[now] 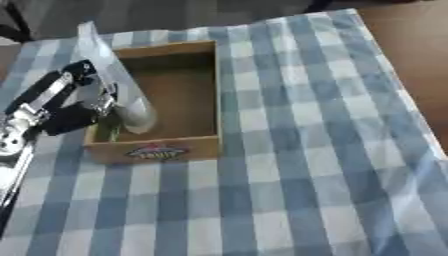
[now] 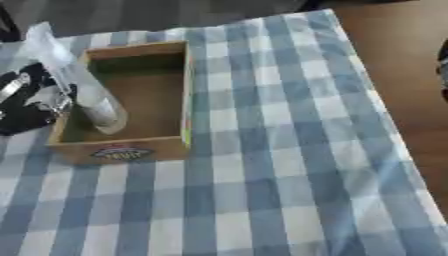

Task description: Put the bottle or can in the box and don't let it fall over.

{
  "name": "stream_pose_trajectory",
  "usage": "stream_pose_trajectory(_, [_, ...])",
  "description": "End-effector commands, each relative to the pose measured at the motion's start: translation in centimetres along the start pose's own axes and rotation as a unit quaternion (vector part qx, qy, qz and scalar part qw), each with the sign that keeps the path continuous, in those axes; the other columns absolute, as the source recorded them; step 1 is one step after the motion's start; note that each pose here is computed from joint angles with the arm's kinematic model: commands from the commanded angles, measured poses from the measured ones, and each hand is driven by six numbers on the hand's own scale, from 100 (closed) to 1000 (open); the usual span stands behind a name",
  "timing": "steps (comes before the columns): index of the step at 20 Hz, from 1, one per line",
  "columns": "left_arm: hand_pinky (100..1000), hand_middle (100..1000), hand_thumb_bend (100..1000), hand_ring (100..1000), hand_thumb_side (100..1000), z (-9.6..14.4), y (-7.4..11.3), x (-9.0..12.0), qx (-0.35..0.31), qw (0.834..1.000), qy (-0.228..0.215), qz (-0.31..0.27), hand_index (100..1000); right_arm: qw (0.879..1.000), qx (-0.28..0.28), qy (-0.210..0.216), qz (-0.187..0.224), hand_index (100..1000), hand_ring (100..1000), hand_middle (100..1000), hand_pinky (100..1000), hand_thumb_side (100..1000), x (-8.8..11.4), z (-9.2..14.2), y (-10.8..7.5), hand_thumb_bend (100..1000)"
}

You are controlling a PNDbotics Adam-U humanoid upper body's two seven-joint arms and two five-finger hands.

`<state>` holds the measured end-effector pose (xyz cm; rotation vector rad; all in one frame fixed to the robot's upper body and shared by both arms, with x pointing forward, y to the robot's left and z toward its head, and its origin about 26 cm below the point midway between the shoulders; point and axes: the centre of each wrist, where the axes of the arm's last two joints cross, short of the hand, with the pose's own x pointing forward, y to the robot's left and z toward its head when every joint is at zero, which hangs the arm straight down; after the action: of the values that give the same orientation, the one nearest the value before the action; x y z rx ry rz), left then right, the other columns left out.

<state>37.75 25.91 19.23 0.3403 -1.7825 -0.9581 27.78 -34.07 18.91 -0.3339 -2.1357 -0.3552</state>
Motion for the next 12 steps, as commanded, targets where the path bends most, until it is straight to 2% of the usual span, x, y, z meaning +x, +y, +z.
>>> stream_pose_trajectory(1, [1000, 870, 100, 1000, 245, 0.5, 1.6, 0.1, 0.014, 1.000, 0.003, -0.019, 935, 1.000, 0.009, -0.020, 0.012, 749, 695, 859, 743, 227, 1.0, -0.5, -0.2, 251])
stream_pose_trajectory(12, [1000, 861, 100, 1000, 289, 1.9, 2.2, -0.4, 0.040, 0.999, 0.017, -0.007, 923, 1.000, 0.008, -0.021, 0.013, 749, 696, 859, 744, 227, 1.0, -0.5, -0.2, 250])
